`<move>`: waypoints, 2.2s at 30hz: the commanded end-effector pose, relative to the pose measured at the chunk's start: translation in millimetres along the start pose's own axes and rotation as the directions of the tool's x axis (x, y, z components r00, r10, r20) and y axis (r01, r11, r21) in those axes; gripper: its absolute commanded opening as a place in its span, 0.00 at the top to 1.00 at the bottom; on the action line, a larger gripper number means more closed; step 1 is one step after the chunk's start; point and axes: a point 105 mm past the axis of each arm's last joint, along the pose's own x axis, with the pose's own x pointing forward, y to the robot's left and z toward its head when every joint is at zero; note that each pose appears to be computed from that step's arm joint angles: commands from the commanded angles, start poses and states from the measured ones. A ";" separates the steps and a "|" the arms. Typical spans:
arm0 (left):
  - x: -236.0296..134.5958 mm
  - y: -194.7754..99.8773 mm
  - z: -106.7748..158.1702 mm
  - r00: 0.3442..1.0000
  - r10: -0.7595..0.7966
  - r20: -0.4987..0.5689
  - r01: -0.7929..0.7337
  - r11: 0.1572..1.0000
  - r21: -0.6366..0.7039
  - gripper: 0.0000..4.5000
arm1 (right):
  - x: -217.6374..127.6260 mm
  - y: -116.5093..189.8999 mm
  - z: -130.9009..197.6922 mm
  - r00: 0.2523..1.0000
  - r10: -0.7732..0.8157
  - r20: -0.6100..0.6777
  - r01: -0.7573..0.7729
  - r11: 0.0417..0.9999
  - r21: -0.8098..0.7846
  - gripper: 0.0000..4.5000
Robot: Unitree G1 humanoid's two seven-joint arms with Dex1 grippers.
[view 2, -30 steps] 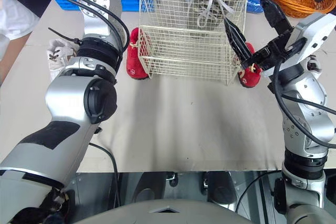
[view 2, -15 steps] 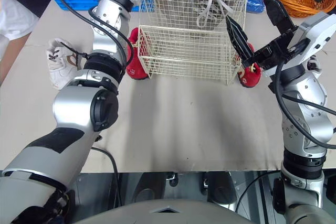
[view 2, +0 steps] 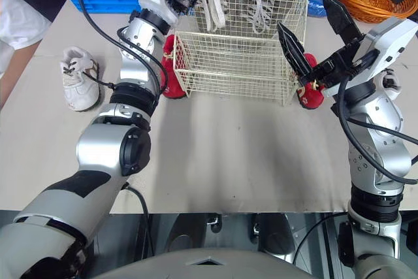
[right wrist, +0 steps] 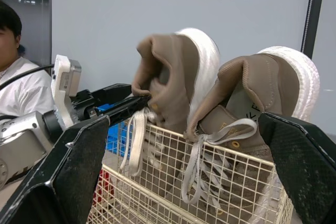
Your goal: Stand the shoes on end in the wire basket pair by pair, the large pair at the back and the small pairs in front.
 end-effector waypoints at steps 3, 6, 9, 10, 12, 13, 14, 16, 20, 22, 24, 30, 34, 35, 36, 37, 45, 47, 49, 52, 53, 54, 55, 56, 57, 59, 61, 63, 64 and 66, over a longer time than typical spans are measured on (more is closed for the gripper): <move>-2.6 3.4 16.1 0.999 0.012 0.049 -0.012 1.000 -0.015 0.01 | -5.1 -4.5 13.9 0.999 -0.012 0.039 0.014 0.999 -0.045 0.00; -5.4 9.8 32.2 0.997 0.016 0.075 -0.015 1.000 -0.014 0.01 | -8.4 -8.0 13.5 0.999 -0.023 0.027 0.024 0.998 -0.054 0.00; -6.7 16.0 50.8 0.996 0.011 0.093 -0.011 1.000 -0.005 0.01 | -10.9 -10.0 12.9 0.999 -0.027 0.018 0.028 0.998 -0.057 0.00; -6.6 18.5 58.5 0.995 0.008 0.099 -0.008 1.000 0.000 0.01 | -11.8 -11.4 12.3 0.999 -0.029 0.013 0.030 0.998 -0.058 0.00; -6.5 24.2 74.6 0.994 0.008 0.113 -0.008 1.000 0.005 0.01 | -13.6 -15.6 11.0 0.999 -0.035 0.003 0.035 0.997 -0.064 0.00; -6.7 26.4 81.8 0.993 0.007 0.117 -0.008 1.000 0.007 0.01 | -14.3 -17.8 10.5 0.999 -0.037 -0.001 0.037 0.997 -0.067 0.00; -7.2 27.4 86.1 0.993 0.006 0.118 -0.007 1.000 0.007 0.01 | -14.8 -19.0 10.3 0.999 -0.038 -0.004 0.038 0.997 -0.069 0.00; -9.4 30.9 99.6 0.992 -0.004 0.128 0.004 1.000 0.004 0.01 | -16.3 -23.3 9.6 0.999 -0.041 -0.019 0.040 0.996 -0.082 0.00; -19.7 39.0 124.3 0.990 -0.062 0.129 0.067 0.997 -0.035 0.01 | -23.0 -39.4 7.0 0.994 -0.084 -0.068 0.075 0.989 -0.126 0.00; -26.7 37.1 130.0 0.987 -0.126 0.104 0.134 0.988 -0.071 0.01 | -27.5 -47.9 5.4 0.990 -0.110 -0.090 0.096 0.984 -0.148 0.00; -35.1 31.8 131.2 0.977 -0.202 0.067 0.208 0.974 -0.092 0.01 | -31.4 -53.5 3.5 0.986 -0.128 -0.110 0.110 0.981 -0.158 0.00; -75.6 10.9 115.4 0.888 -0.447 -0.108 0.425 0.888 -0.178 0.01 | -51.8 -74.6 -18.7 0.940 -0.206 -0.271 0.157 0.969 -0.192 0.00; -115.6 -12.2 90.8 0.756 -0.603 -0.253 0.543 0.795 -0.271 0.01 | -72.4 -81.2 -37.7 0.893 -0.203 -0.402 0.154 0.976 -0.151 0.00; -122.6 -17.8 88.6 0.730 -0.631 -0.263 0.560 0.773 -0.298 0.01 | -78.3 -81.0 -44.6 0.876 -0.201 -0.439 0.151 0.978 -0.146 0.00; -127.6 -22.5 87.9 0.709 -0.653 -0.267 0.576 0.754 -0.316 0.01 | -83.1 -80.7 -50.5 0.861 -0.199 -0.469 0.149 0.979 -0.141 0.00; -131.9 -27.4 87.9 0.685 -0.677 -0.268 0.595 0.733 -0.330 0.01 | -89.1 -79.0 -58.3 0.842 -0.193 -0.504 0.151 0.981 -0.125 0.00; -155.7 -55.6 89.9 0.530 -0.804 -0.269 0.681 0.593 -0.430 0.01 | -113.4 -73.8 -102.7 0.760 -0.158 -0.630 0.201 0.980 -0.003 0.00; -154.2 -55.9 90.1 0.531 -0.803 -0.269 0.681 0.594 -0.428 0.01 | -113.0 -72.3 -108.4 0.752 -0.151 -0.642 0.216 0.976 0.024 0.00; -153.3 -57.3 91.1 0.529 -0.806 -0.265 0.684 0.589 -0.430 0.01 | -113.4 -71.3 -113.6 0.740 -0.152 -0.655 0.227 0.973 0.031 0.00; -153.3 -60.5 91.4 0.522 -0.812 -0.261 0.689 0.581 -0.433 0.01 | -112.0 -70.0 -117.4 0.742 -0.160 -0.651 0.248 0.968 0.045 0.00; -153.2 -60.9 91.3 0.521 -0.813 -0.260 0.689 0.580 -0.434 0.01 | -110.5 -69.5 -117.9 0.746 -0.162 -0.646 0.256 0.965 0.054 0.00; -153.1 -61.0 91.1 0.521 -0.813 -0.260 0.689 0.580 -0.434 0.01 | -109.0 -68.7 -118.1 0.751 -0.161 -0.641 0.260 0.964 0.062 0.00; -152.8 -61.1 90.7 0.520 -0.813 -0.262 0.689 0.580 -0.434 0.01 | -107.1 -67.5 -118.4 0.756 -0.161 -0.634 0.266 0.961 0.072 0.00; -152.4 -61.0 90.2 0.520 -0.813 -0.262 0.688 0.580 -0.435 0.01 | -105.5 -66.9 -119.3 0.759 -0.164 -0.630 0.273 0.959 0.079 0.00; -152.1 -60.8 89.5 0.519 -0.813 -0.263 0.687 0.580 -0.437 0.00 | -104.1 -66.5 -120.3 0.760 -0.168 -0.627 0.280 0.956 0.083 0.05; -151.8 -60.7 88.6 0.516 -0.814 -0.265 0.687 0.579 -0.439 0.00 | -101.1 -66.8 -121.0 0.769 -0.181 -0.614 0.297 0.950 0.092 0.17; -151.4 -60.8 88.6 0.517 -0.815 -0.262 0.686 0.578 -0.443 0.00 | -99.7 -67.5 -121.6 0.771 -0.192 -0.607 0.311 0.946 0.095 0.38; -151.1 -61.0 88.4 0.517 -0.815 -0.264 0.686 0.578 -0.442 0.00 | -101.5 -66.5 -124.3 0.763 -0.189 -0.618 0.302 0.950 0.083 0.60; -150.6 -60.9 88.2 0.518 -0.813 -0.266 0.686 0.580 -0.439 0.00 | -102.9 -65.9 -125.9 0.758 -0.186 -0.625 0.297 0.952 0.077 0.70; -149.7 -60.8 88.2 0.521 -0.811 -0.266 0.686 0.583 -0.435 0.00 | -104.4 -65.9 -127.2 0.755 -0.189 -0.628 0.298 0.952 0.072 0.87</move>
